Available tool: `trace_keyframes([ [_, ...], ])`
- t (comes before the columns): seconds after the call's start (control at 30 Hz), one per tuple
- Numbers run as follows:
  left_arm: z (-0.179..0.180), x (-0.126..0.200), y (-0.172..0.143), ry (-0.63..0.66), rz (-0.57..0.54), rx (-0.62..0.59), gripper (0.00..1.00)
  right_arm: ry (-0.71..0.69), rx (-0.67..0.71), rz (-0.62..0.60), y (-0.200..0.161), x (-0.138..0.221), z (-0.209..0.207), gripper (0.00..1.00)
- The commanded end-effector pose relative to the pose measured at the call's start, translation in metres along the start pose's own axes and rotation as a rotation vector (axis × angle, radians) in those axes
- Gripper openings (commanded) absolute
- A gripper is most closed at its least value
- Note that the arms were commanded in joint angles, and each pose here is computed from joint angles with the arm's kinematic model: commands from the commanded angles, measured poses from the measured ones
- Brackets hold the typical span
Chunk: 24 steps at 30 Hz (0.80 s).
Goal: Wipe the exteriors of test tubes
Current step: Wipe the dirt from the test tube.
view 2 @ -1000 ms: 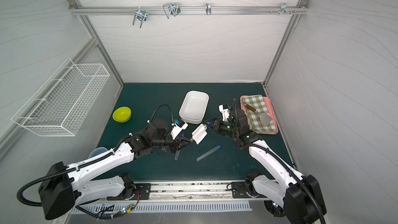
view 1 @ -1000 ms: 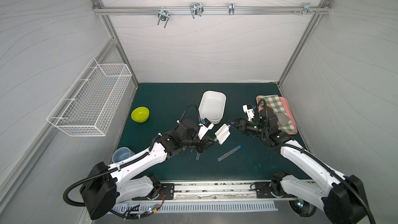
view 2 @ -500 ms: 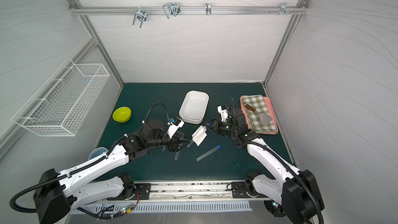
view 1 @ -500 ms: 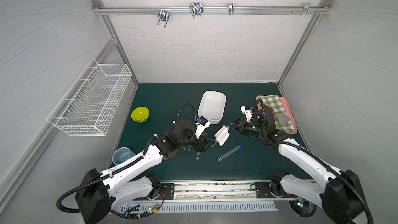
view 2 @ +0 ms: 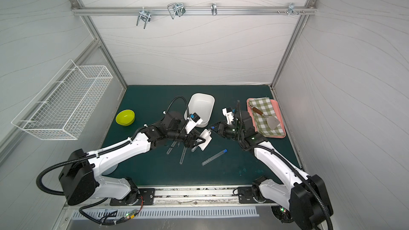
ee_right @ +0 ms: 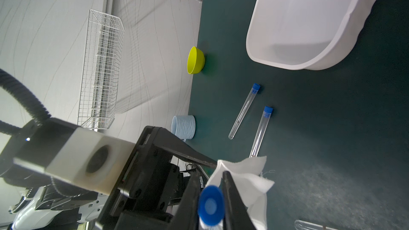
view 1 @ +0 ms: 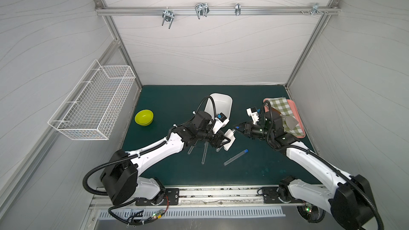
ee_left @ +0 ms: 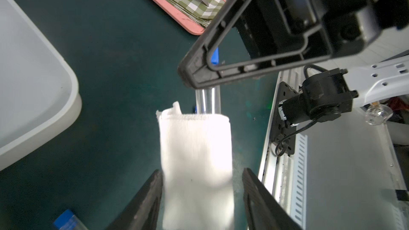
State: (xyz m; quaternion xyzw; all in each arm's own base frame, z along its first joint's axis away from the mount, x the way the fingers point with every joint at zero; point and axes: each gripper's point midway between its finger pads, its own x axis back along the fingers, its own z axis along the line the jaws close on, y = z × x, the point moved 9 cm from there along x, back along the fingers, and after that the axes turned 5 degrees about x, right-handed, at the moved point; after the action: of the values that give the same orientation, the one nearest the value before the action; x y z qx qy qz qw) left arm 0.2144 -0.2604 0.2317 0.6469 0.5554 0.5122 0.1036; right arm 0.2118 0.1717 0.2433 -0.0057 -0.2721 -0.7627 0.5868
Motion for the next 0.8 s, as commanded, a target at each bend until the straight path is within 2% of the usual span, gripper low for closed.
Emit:
trace_keyframes([
  [0.0,-0.01,-0.004,0.024,-0.101,-0.033,-0.062,0.52,0.057,0.039,0.002,0.005,0.003,0.015,0.02],
  [0.2,-0.007,-0.012,0.025,-0.122,-0.009,-0.041,0.22,0.06,0.047,0.0,0.006,0.003,0.016,0.02],
  [0.27,-0.006,-0.012,0.023,-0.12,-0.007,-0.028,0.18,0.055,0.047,-0.009,0.007,0.005,0.015,0.02],
  [0.77,-0.009,0.008,-0.021,-0.089,0.033,0.067,0.16,0.047,0.041,-0.049,0.026,0.014,0.007,0.0],
])
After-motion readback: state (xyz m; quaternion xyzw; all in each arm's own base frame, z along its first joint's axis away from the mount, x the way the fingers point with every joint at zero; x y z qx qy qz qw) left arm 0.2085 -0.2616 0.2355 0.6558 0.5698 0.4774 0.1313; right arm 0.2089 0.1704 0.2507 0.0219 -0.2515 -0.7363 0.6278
